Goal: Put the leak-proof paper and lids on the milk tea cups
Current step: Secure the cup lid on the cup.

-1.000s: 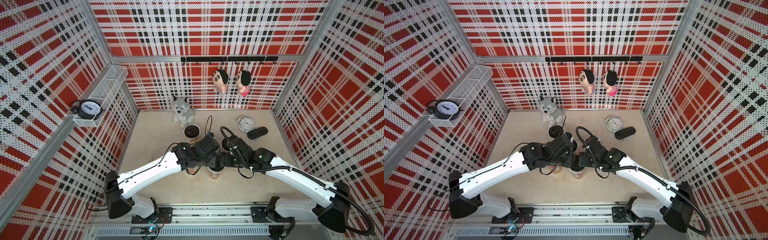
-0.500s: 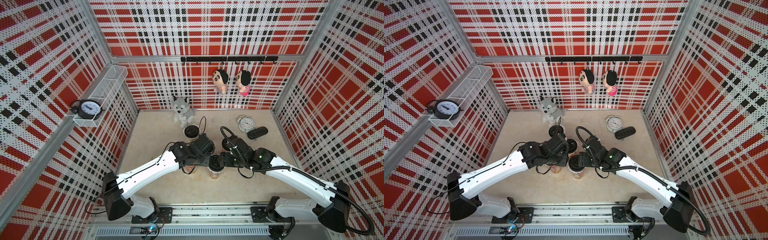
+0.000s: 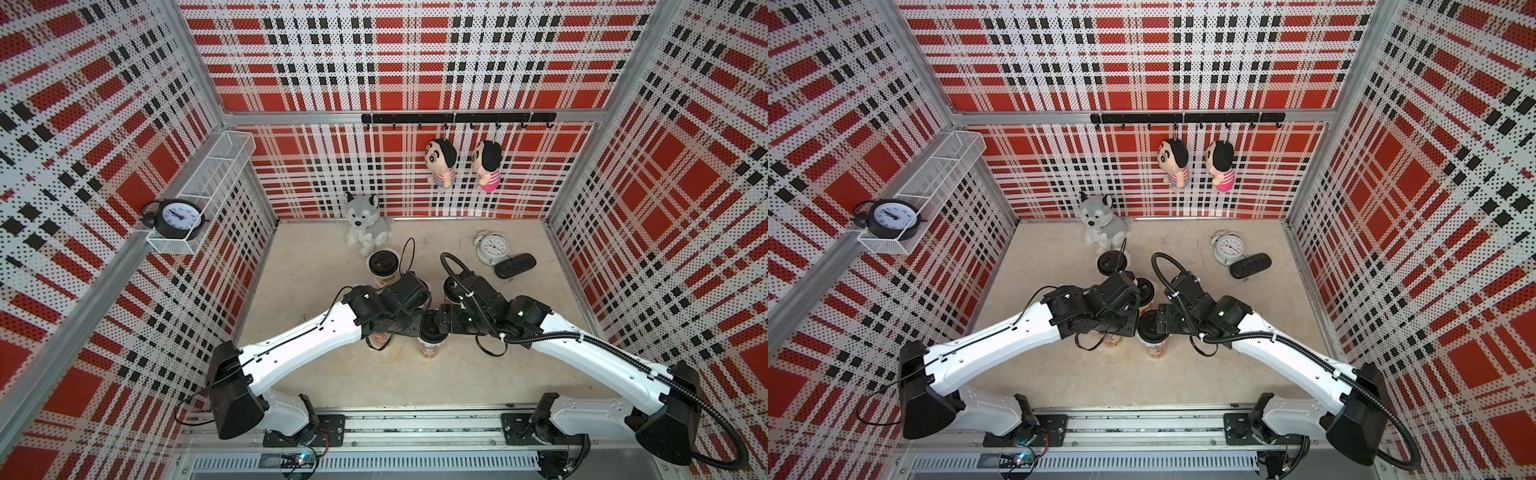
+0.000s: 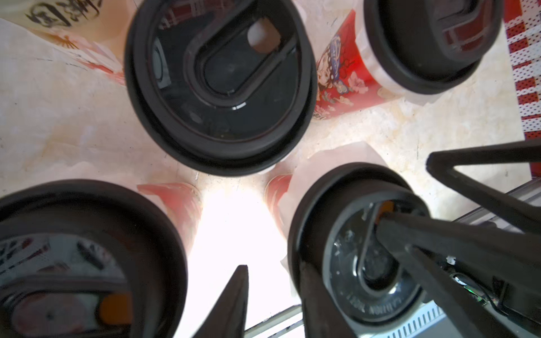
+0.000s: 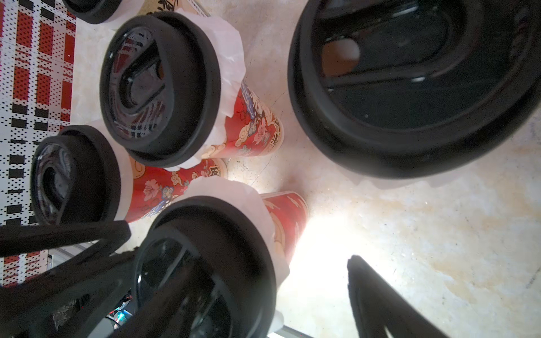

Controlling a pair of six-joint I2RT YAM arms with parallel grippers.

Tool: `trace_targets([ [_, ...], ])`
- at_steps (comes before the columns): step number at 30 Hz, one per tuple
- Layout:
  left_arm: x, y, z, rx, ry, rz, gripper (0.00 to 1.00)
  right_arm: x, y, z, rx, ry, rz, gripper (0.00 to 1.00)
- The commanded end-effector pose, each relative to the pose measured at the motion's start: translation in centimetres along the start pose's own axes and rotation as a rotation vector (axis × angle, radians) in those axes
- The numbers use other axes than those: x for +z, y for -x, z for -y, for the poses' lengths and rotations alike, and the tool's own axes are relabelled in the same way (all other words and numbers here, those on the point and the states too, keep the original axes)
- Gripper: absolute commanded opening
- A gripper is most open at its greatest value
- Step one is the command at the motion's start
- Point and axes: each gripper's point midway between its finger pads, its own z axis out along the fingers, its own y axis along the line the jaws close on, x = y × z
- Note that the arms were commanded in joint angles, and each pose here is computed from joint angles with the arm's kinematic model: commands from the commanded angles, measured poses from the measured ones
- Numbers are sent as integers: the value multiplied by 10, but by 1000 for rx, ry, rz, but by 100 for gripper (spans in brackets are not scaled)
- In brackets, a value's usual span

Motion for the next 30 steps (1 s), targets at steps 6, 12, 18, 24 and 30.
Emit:
trace_targets([
  [6,16,-9,4,21,1,-37,35,16,-37,30,-37,-114,-137,81],
  [12,33,-34,-7,24,41,-104,35,18,-40,31,-38,-115,-144,81],
  [18,47,-65,-20,28,80,-176,35,18,-42,32,-39,-115,-147,81],
  [24,40,-58,-13,25,66,-154,35,18,-42,33,-40,-115,-145,81],
  [30,18,-27,-3,50,82,-91,38,17,-42,33,-39,-117,-144,81],
])
